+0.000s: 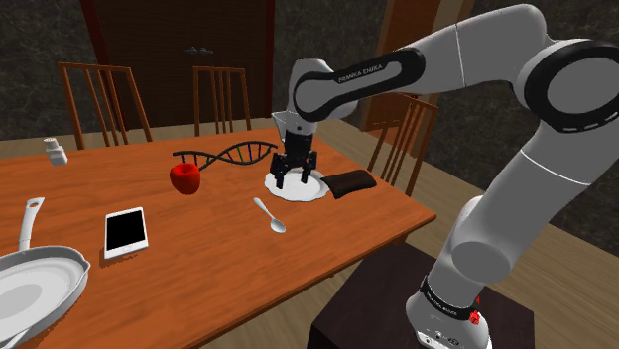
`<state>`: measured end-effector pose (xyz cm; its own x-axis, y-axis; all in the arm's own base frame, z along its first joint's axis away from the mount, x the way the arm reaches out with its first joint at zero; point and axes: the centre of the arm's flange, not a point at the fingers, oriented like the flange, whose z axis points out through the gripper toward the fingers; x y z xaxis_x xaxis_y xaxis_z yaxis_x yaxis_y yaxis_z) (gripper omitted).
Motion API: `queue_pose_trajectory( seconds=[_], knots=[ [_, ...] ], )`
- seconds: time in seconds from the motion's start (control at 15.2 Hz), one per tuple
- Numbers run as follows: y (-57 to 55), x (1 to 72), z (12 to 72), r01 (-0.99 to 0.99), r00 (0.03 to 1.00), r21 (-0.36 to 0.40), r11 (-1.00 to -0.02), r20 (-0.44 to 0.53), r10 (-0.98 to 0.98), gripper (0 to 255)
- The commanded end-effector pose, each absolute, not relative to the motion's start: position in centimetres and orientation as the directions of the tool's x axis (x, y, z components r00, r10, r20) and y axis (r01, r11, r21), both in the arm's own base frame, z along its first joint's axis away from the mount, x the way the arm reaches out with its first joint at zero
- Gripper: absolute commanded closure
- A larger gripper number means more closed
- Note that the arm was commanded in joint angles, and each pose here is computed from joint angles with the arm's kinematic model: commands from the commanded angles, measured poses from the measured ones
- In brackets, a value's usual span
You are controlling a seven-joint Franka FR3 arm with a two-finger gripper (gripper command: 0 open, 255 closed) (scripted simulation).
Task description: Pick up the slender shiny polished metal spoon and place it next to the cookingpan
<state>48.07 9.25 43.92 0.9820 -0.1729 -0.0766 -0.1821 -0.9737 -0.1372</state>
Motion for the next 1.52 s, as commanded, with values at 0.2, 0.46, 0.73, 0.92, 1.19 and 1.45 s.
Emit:
queue_pose_trajectory(
  seconds=[0.2, 0.46, 0.73, 0.92, 1.19, 1.45],
  knots=[
    [11.3, 53.1, 39.3, -0.256, 0.963, -0.147, -0.955, -0.121, -0.240, 0],
    [12.3, 55.2, 36.7, -0.290, 0.953, -0.150, -0.945, -0.142, -0.269, 0],
    [12.7, 55.0, 34.6, -0.290, 0.953, -0.150, -0.945, -0.142, -0.269, 0],
    [12.9, 54.9, 33.3, -0.290, 0.953, -0.150, -0.945, -0.142, -0.269, 0],
    [12.9, 54.9, 33.3, -0.290, 0.953, -0.150, -0.945, -0.142, -0.269, 0],
    [12.9, 54.9, 33.3, -0.290, 0.953, -0.150, -0.945, -0.142, -0.269, 255]
  ],
)
